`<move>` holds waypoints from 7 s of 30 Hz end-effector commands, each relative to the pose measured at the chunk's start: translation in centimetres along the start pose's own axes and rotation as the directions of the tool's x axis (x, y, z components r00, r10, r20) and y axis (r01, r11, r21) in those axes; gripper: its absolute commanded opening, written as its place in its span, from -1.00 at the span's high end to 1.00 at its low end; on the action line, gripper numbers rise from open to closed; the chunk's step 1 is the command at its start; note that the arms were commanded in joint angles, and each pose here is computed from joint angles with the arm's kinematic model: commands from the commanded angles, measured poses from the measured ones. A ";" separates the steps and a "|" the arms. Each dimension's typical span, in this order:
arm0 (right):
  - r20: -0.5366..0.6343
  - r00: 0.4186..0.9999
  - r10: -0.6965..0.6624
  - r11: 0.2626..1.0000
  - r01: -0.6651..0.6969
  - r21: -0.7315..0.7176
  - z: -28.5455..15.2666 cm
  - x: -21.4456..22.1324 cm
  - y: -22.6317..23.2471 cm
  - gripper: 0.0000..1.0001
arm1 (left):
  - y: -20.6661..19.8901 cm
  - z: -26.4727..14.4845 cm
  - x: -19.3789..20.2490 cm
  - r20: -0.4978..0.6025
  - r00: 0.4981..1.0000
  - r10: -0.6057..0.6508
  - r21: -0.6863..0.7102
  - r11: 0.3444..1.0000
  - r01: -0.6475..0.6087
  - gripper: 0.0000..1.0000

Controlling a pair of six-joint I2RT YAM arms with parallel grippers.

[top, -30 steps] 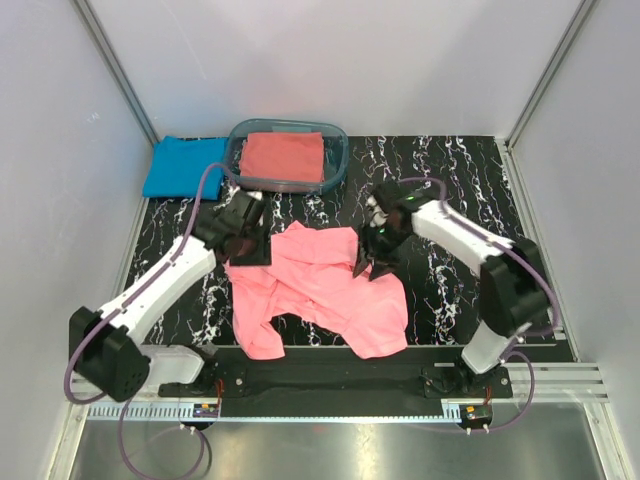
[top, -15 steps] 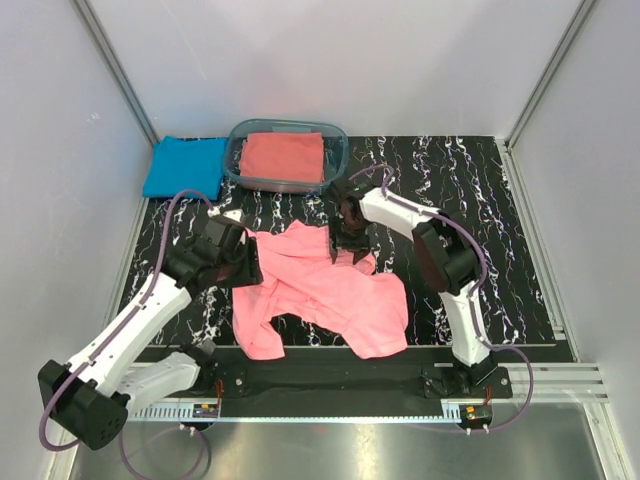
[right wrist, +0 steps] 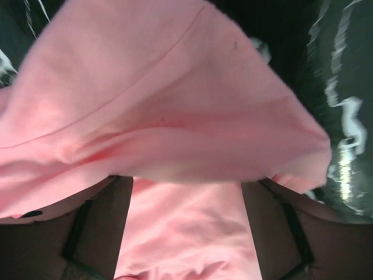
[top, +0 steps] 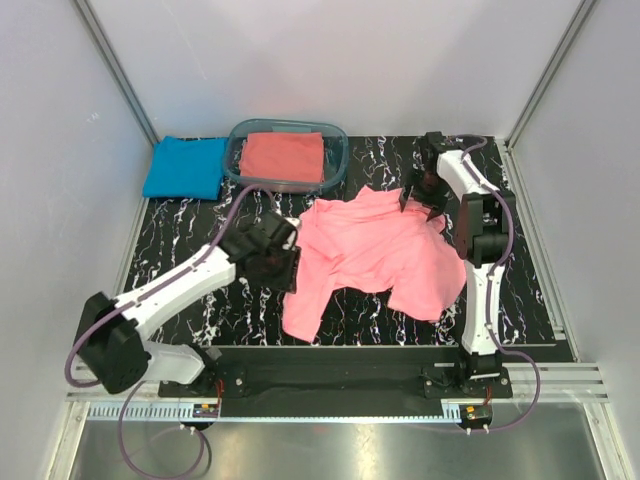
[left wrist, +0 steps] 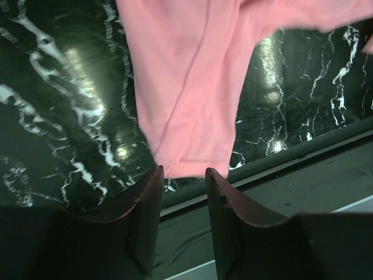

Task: Fold and stack the t-shirts
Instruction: Flatten the tshirt out

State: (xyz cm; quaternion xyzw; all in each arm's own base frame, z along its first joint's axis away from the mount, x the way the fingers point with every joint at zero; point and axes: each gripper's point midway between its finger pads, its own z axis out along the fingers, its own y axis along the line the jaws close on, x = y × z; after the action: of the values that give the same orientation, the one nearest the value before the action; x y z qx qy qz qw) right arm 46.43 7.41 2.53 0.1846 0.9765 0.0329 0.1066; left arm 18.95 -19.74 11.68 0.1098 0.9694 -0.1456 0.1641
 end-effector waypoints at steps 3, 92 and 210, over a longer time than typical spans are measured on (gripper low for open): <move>0.078 0.991 -0.107 0.993 0.102 0.066 -7.2 -0.5 -0.4 -0.90 | -1.3 2.7 -0.3 -0.039 0.999 0.002 -0.022 1.000 -0.003 0.19; -0.291 0.909 0.300 0.944 -0.327 -0.047 -6.3 26.0 -9.4 -0.14 | 19.5 3.0 -2.0 0.159 0.890 -0.427 -0.537 0.719 0.441 1.00; 0.639 0.685 0.349 0.914 -0.099 -0.392 -43.8 -1.4 -7.3 1.00 | 13.9 -19.1 -12.9 0.661 0.670 -0.339 -0.158 0.809 0.566 1.00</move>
State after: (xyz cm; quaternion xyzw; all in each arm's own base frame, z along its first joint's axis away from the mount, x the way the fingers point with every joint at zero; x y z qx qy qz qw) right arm 38.47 -1.00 41.59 0.2799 0.8242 0.1328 0.4740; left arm 29.74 -4.05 25.33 -0.2096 0.8958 -0.0382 0.3901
